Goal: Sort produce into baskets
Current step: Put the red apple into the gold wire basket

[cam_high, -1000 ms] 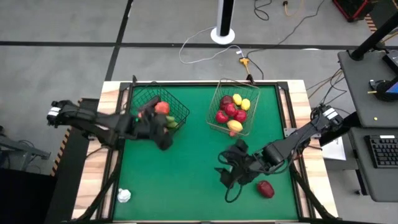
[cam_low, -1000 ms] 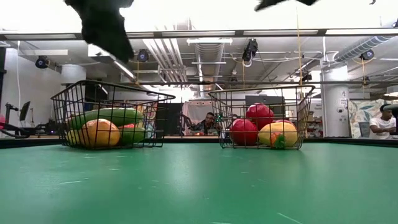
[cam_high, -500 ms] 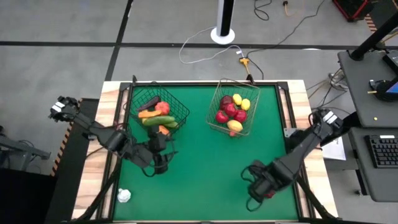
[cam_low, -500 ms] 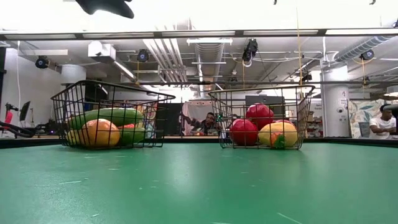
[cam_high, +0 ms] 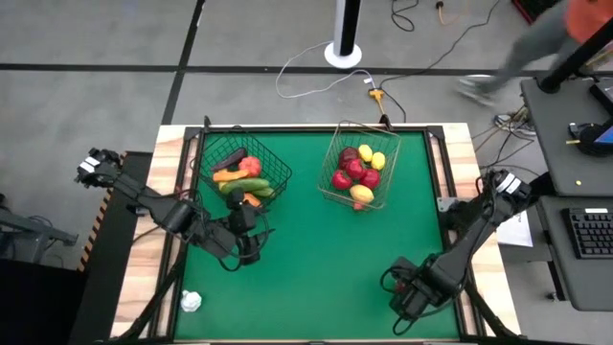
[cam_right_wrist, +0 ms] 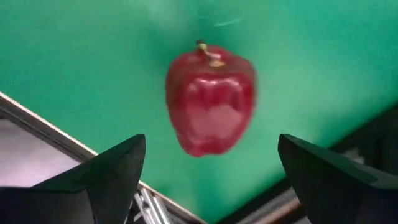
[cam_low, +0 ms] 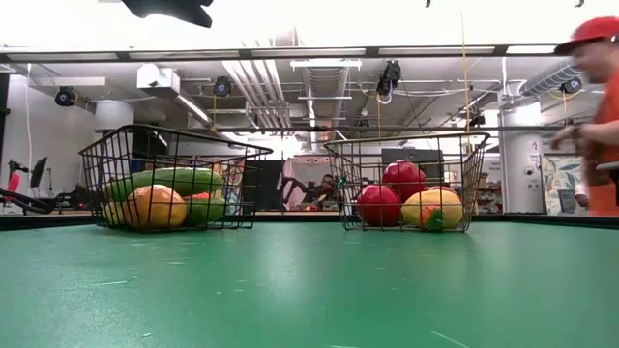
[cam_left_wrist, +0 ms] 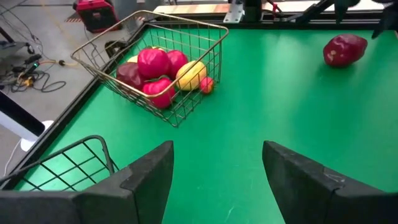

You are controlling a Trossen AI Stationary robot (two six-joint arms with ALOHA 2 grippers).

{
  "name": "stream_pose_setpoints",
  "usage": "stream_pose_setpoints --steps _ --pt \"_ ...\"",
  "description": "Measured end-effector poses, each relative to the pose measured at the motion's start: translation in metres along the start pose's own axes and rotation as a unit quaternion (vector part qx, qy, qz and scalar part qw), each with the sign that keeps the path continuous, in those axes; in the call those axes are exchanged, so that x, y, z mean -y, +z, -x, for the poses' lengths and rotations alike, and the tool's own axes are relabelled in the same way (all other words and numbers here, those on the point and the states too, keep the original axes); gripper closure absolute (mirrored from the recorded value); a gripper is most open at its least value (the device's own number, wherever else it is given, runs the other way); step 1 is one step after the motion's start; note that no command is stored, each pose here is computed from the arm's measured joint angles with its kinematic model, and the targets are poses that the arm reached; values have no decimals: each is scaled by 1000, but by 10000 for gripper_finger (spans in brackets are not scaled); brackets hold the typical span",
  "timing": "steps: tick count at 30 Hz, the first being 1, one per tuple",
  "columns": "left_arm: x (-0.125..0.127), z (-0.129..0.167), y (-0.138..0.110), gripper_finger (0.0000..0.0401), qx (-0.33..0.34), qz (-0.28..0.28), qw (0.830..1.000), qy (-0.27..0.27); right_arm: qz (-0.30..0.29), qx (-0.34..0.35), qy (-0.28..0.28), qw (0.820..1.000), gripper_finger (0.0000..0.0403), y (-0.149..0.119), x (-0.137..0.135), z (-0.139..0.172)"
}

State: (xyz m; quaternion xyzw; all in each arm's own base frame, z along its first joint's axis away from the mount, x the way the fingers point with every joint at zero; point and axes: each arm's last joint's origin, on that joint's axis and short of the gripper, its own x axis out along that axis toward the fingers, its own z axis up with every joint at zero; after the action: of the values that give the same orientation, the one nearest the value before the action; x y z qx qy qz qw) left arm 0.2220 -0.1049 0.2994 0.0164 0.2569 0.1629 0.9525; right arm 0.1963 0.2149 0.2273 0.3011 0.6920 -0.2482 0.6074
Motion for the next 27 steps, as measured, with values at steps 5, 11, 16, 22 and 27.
stream_pose_setpoints --steps 5,11,16,22,27 --pt "0 0 0 173 0 -1 1000 0 9 8 -2 1000 44 0 6 -25" --pt "0 0 0 173 2 1 1000 -1 34 17 24 999 44 5 11 -61" --pt "0 0 1 173 4 5 1000 -2 39 16 27 999 57 8 15 -76" --pt "1 -1 1 173 5 19 1000 -2 53 21 35 998 100 7 10 -69" --pt "7 -7 -2 173 -4 27 1000 2 74 81 73 991 100 13 -8 -46"
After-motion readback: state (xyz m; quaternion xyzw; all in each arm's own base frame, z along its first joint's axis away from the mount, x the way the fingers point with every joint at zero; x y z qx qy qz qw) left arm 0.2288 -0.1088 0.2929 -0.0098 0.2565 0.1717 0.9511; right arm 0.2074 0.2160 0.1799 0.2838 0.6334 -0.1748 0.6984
